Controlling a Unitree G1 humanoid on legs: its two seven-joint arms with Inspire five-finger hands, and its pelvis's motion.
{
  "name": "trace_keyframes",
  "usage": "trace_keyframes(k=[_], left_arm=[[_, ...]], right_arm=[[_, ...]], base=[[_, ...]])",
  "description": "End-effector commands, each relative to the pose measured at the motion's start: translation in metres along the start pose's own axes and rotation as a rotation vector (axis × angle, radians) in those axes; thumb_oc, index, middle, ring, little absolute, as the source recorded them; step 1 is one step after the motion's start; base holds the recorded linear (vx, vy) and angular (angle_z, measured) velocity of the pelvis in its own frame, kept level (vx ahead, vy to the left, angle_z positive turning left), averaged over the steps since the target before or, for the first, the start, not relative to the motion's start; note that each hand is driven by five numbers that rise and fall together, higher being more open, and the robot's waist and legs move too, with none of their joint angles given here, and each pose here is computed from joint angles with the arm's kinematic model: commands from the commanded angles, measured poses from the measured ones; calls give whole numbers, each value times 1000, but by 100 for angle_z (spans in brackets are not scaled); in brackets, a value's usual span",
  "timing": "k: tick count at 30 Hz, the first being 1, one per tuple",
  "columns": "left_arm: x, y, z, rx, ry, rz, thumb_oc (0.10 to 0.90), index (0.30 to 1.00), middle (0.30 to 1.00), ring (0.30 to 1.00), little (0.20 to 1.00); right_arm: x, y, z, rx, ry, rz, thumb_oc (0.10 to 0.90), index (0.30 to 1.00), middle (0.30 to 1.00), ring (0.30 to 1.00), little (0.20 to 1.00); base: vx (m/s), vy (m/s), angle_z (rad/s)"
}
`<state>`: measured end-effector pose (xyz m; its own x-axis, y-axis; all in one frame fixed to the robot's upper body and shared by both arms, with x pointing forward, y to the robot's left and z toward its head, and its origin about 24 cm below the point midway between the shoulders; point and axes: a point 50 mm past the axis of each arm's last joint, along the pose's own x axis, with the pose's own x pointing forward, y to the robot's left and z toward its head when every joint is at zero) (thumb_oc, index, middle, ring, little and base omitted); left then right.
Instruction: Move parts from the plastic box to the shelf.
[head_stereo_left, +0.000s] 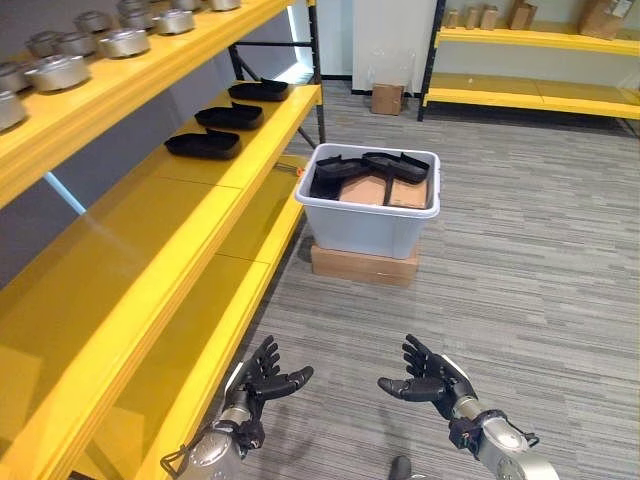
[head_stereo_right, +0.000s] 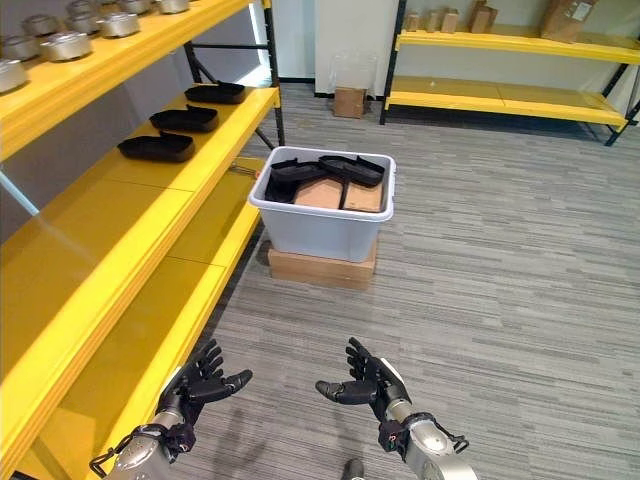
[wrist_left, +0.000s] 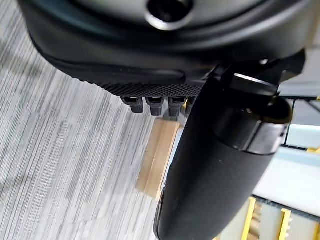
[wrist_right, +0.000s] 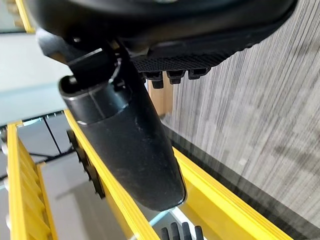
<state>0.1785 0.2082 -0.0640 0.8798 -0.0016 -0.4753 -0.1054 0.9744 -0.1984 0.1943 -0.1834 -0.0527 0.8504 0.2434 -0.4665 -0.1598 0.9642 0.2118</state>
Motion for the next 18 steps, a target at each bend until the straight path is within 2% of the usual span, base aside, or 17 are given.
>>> trace_keyframes(k=[1, 8, 18], left_arm=[[5, -3, 51, 18, -229, -48, 900, 1000, 1000, 1000, 1000], [4, -3, 47, 34, -216, -43, 900, 1000, 1000, 1000, 1000], [4, 2, 53, 54, -241, -18, 900, 1000, 1000, 1000, 1000]], right_arm=[[4, 18, 41, 24, -218, 95, 900, 1000, 1000, 1000, 1000], [-2, 8, 37, 40, -212, 39, 900, 1000, 1000, 1000, 1000], [3, 16, 31, 20, -190, 74, 900, 1000, 1000, 1000, 1000]], base=[[179, -258, -47], [143, -38, -1], [291, 161, -29]])
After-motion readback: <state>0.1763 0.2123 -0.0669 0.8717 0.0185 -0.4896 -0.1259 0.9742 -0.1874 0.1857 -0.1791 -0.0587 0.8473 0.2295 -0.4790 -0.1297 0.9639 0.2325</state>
